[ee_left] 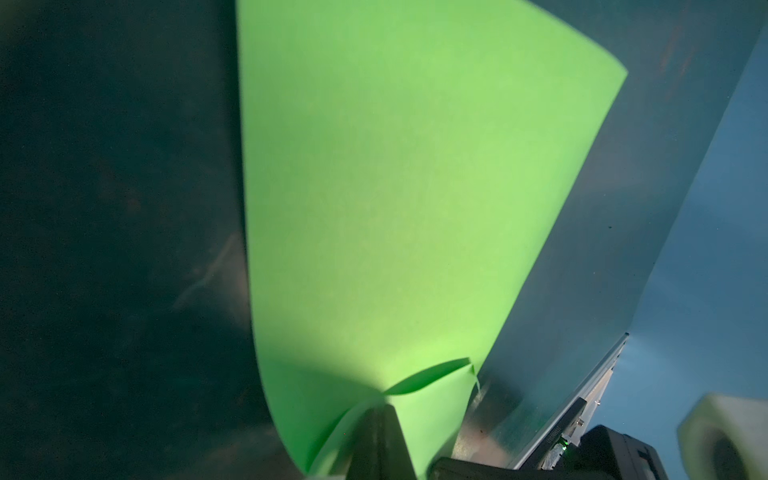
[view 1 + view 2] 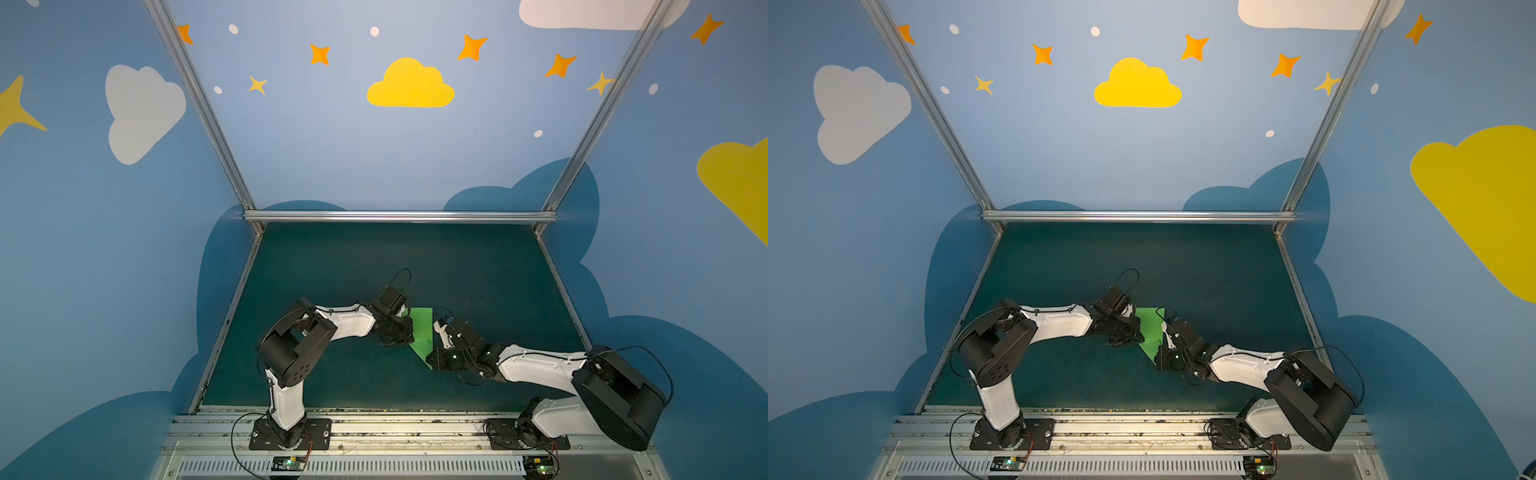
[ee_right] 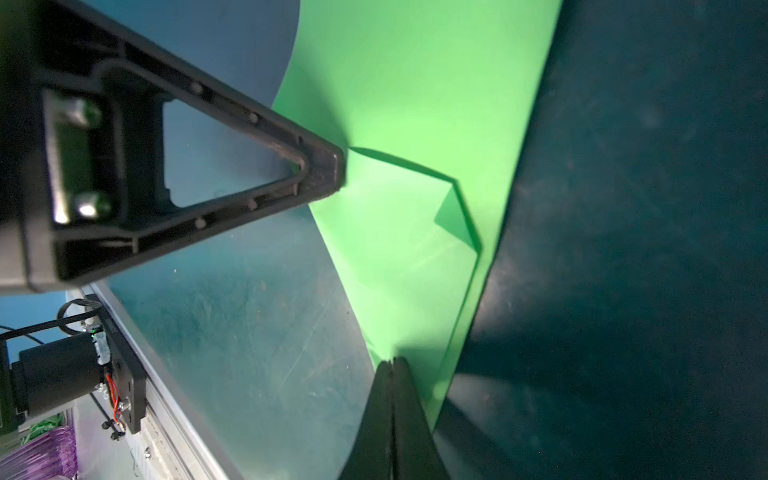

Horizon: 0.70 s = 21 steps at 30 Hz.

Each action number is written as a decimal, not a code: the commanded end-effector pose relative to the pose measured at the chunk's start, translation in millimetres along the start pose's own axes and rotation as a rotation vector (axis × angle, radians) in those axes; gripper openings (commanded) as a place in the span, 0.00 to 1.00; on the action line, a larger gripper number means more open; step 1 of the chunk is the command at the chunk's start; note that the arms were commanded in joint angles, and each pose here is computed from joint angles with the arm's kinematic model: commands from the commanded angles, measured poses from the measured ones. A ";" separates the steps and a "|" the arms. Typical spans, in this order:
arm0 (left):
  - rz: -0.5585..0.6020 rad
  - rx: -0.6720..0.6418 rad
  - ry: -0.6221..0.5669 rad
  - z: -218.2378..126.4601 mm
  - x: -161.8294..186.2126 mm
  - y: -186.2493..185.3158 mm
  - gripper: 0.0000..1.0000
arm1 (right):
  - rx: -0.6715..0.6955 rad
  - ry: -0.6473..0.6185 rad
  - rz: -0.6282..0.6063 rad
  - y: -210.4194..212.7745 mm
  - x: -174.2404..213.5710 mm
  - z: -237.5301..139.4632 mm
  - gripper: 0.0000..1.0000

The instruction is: Fold a paper plane with a square sheet of paper (fold left side to right side)

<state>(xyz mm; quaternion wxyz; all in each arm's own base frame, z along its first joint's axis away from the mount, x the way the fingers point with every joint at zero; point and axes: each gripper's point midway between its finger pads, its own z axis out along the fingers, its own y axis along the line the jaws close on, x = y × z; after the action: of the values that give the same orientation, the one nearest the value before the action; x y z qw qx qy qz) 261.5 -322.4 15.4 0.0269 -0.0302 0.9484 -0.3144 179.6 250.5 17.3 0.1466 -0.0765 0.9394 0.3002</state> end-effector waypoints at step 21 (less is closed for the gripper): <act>-0.114 -0.190 0.035 15.1 12.8 49.1 0.04 | 0.134 0.230 0.098 -54.6 81.1 -15.3 0.00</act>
<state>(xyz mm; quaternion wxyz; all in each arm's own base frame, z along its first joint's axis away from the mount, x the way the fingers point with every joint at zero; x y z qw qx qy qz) 262.2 -322.7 15.3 0.0167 -0.0447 0.9503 -0.3077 156.7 236.2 14.4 0.1290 -0.0730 0.9365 0.3177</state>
